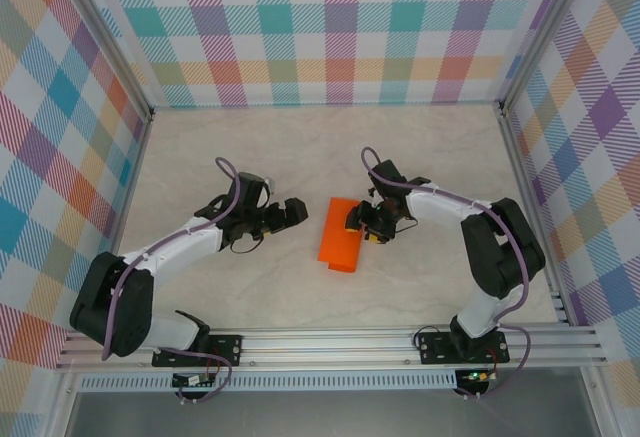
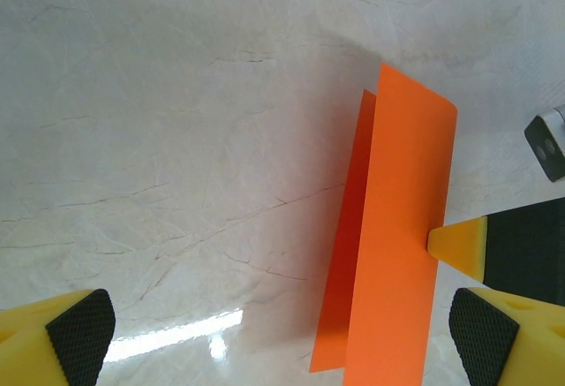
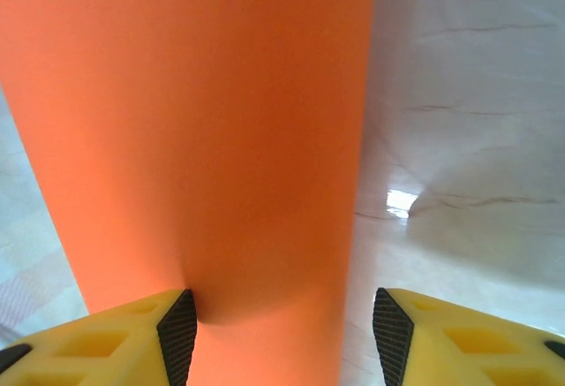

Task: Fold a paper plane with a square sheet of paper (pick it up from the middle)
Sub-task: Fold the square sheet of paper in half at the center of the table.

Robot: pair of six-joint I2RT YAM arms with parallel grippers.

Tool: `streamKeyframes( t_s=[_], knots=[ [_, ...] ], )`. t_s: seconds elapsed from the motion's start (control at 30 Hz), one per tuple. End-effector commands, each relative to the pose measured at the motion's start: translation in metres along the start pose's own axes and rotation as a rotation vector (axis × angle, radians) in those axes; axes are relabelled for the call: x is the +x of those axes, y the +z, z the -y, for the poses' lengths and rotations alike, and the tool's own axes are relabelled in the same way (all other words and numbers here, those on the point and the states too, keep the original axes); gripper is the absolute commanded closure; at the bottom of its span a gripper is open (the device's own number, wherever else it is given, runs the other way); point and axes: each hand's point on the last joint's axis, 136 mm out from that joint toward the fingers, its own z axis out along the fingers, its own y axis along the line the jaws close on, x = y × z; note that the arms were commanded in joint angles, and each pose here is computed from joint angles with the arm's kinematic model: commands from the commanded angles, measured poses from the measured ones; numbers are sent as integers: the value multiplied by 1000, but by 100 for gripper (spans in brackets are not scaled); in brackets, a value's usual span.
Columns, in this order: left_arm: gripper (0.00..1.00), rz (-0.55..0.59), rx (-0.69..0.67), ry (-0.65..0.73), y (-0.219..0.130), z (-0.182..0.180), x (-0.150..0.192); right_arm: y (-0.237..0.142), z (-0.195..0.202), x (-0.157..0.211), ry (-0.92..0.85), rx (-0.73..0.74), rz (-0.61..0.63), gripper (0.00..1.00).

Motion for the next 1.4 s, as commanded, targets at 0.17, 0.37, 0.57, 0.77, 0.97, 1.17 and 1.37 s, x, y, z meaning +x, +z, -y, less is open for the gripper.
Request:
streamKeyframes(
  t_s=[0.17, 0.37, 0.57, 0.77, 0.97, 1.17, 1.37],
  knots=[
    [0, -3, 62, 20, 3, 21, -6, -5, 23, 2, 29, 105, 18, 40],
    [0, 1, 98, 38, 2, 30, -7, -1, 24, -1, 66, 98, 33, 39],
    [0, -3, 102, 38, 4, 30, -7, 5, 28, 2, 74, 97, 20, 40],
    [0, -2, 102, 32, 4, 31, -7, 7, 31, 2, 80, 108, 17, 40],
    [0, -7, 100, 28, 5, 30, -4, 8, 40, 2, 91, 166, 12, 40],
    [0, -12, 95, 28, 7, 28, -3, 13, 44, 1, 107, 185, 3, 41],
    [0, -12, 95, 30, 8, 28, -3, 14, 43, -2, 133, 182, 19, 40]
  ],
)
